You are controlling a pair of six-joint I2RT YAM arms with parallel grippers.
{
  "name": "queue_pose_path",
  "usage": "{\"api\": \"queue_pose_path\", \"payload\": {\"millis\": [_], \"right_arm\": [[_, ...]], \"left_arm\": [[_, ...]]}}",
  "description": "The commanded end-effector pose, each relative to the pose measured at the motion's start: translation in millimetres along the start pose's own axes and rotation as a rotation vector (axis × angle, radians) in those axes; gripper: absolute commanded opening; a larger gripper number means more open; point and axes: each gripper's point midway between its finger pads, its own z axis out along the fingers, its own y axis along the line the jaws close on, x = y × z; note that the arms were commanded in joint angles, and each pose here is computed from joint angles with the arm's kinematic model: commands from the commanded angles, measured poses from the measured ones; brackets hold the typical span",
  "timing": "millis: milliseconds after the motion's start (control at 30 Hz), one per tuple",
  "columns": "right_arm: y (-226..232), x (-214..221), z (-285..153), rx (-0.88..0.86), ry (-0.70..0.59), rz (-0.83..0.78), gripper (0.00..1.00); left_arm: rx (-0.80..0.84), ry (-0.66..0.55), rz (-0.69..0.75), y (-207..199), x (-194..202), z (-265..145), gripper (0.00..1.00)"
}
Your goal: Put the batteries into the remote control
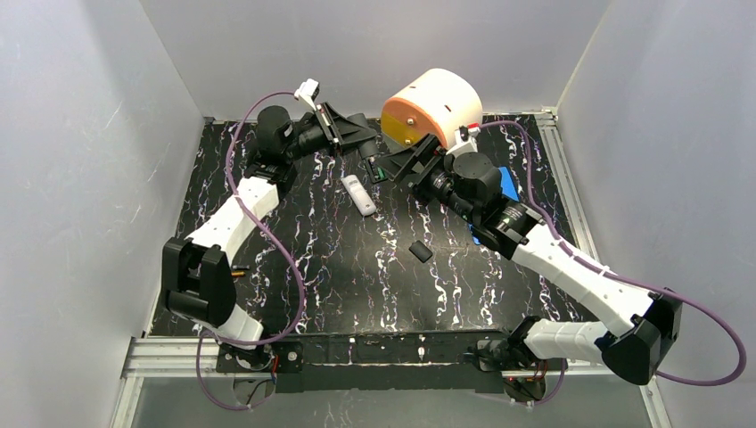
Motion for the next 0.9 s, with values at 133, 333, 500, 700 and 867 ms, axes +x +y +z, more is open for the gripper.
{"api": "queue_pose_path", "payload": {"millis": [133,333,500,700,867], "right_arm": [[58,-18,5,-0.23,-0.044,0.223,0.99],[66,-11,22,-0.249,0.001,0.287,0.96],[75,-16,25,-0.277,-0.007,0.298,0.89],[76,-16,24,-0.288,0.001,0.309,0.91],[74,-16,23,-0.29,0.011,0.336,0.8]], "left_arm": [[0.146,-0.123,0.075,-75,-11,-19,0.0],[0.151,-0.116,0.091,-77,-8,-19,0.0],[0.161,-0.1,0.127,-80,-4,-22,0.0],[0.149,-0.098,0.124,-74,0,-23,0.0],[0.15,-0.098,0.13,-74,2,-25,0.0]]}}
